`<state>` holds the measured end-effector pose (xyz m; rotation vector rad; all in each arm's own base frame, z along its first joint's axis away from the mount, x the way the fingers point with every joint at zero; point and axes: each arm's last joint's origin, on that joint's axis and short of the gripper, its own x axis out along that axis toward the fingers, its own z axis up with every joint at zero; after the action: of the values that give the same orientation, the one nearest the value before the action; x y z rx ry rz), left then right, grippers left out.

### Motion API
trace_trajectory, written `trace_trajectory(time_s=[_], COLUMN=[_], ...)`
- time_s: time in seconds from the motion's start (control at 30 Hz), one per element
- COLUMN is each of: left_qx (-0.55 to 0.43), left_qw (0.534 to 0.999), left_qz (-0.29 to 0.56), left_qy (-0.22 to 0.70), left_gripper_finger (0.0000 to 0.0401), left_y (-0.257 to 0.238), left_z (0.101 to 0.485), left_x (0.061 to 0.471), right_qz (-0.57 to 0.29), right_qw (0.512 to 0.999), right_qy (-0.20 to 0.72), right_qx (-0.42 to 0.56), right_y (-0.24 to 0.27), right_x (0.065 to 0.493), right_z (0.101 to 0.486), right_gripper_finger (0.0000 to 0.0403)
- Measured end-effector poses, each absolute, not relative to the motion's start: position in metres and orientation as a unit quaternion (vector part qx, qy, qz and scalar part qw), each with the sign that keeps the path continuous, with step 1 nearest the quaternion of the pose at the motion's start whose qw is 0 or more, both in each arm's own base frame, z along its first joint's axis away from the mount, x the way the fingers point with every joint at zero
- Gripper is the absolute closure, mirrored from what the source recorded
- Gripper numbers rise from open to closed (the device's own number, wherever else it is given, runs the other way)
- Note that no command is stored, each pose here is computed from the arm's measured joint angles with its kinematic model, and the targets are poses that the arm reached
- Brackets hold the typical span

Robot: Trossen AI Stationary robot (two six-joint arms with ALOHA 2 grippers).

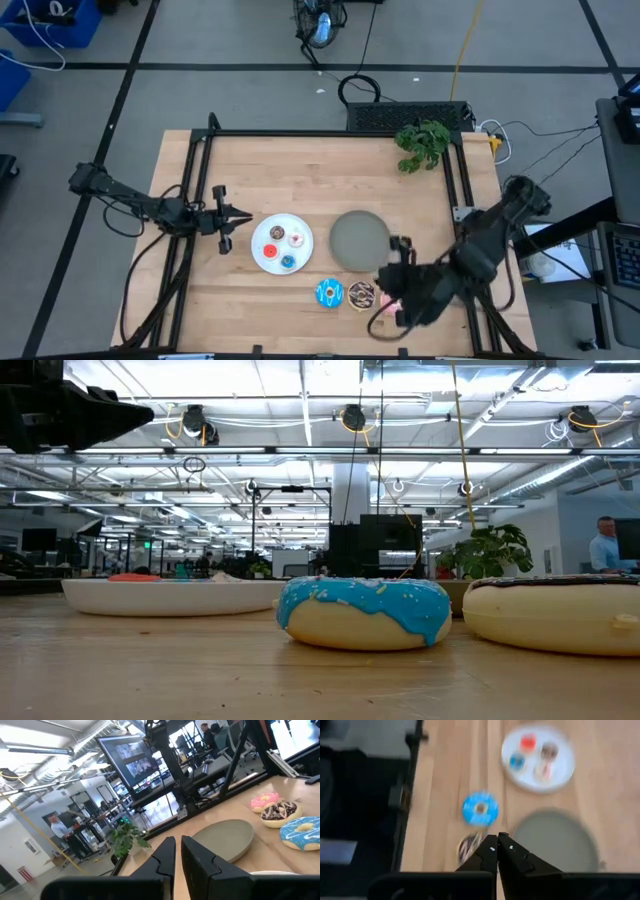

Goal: Pick & Place donuts
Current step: Put the big pink donut on the gray plate

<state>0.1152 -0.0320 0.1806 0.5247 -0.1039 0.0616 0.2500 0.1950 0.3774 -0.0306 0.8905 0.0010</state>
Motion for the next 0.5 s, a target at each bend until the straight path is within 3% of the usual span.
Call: trace_trajectory(time_s=[0.5], left_qx=[0.243], left_qw=[0.968], left_qz=[0.03], left_qy=[-0.051], left_gripper_finger=[0.0364], left_y=[-0.032], left_z=[0.181], left_x=[0.115], right_qz=[-0.084], right_qw=[0.816], right_qy=[0.571], right_qx=[0.024], right_y=[0.226], right_x=[0.268], right_z=[0.311], right_gripper_finger=[0.0402])
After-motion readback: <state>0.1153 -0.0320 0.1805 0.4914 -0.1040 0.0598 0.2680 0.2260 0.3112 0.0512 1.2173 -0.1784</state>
